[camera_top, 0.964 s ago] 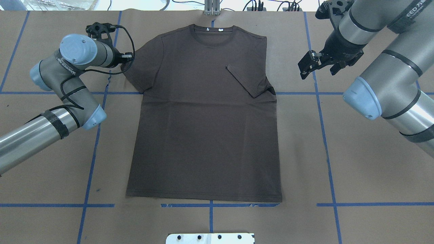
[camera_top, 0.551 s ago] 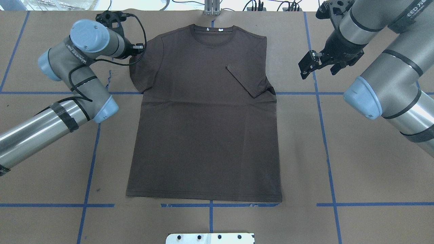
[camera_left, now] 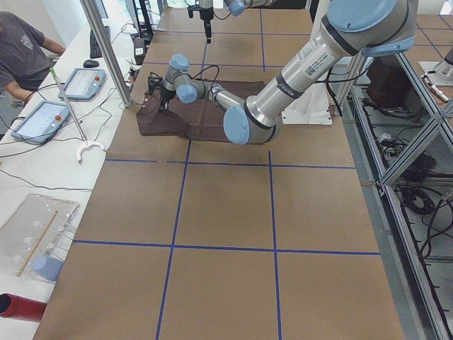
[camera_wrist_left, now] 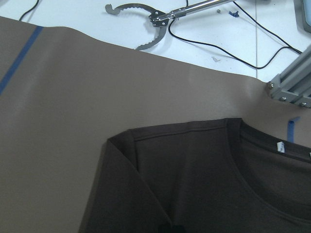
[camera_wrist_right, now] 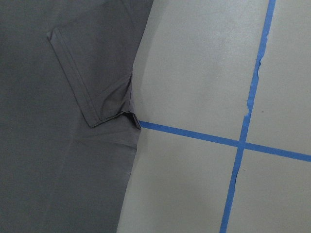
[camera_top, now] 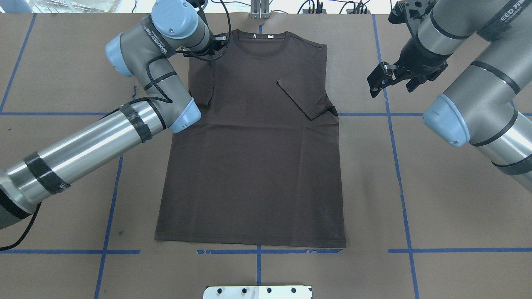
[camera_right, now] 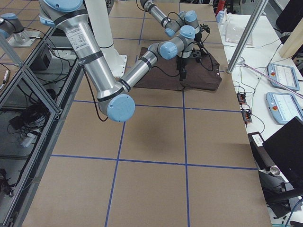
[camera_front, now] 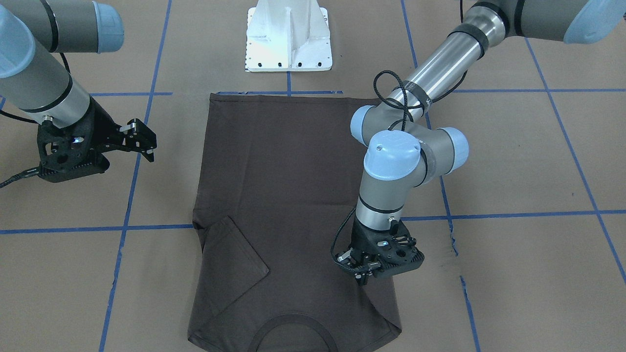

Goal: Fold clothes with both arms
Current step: 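Fold the sleeve inward over the shirt body with the left gripper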

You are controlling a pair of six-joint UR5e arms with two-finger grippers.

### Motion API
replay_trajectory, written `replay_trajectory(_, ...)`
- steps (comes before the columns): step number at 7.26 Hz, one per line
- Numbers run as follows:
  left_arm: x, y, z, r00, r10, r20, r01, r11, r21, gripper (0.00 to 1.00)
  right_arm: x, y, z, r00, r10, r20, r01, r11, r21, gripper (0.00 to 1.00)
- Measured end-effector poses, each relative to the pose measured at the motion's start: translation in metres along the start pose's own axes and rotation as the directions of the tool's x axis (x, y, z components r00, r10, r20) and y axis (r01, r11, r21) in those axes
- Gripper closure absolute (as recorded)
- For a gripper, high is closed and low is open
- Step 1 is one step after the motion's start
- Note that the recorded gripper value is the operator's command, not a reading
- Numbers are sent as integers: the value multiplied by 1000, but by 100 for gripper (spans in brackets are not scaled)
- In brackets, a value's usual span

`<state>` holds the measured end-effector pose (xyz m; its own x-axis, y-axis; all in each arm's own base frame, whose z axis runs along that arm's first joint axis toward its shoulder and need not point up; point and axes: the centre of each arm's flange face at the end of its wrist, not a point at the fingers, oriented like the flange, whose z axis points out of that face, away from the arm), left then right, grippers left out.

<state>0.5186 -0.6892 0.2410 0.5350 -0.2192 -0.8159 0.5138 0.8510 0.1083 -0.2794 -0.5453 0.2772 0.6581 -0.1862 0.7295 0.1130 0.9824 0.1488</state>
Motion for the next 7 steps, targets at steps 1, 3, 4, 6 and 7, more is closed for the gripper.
replay_trajectory(1,1,7,12,1000,-3,-9,3,1000,-4,34,0,0,0,1000,0,0,0,1000,0,0)
replay_trajectory(3,3,20,22,1000,9,-28,-9,1000,-12,0,0,0,-1,1000,2,-1,-2,1000,2,0)
replay_trajectory(4,7,27,21,999,19,-46,-20,1000,-15,0,0,0,-1,1000,5,-1,-5,1000,2,0)
replay_trajectory(6,19,34,-5,993,66,-94,-70,997,-41,0,3,3,-1,999,38,-2,-38,999,2,0)
replay_trajectory(7,16,41,-27,991,100,-94,-108,990,-89,0,5,10,0,997,81,-2,-81,997,-1,0)
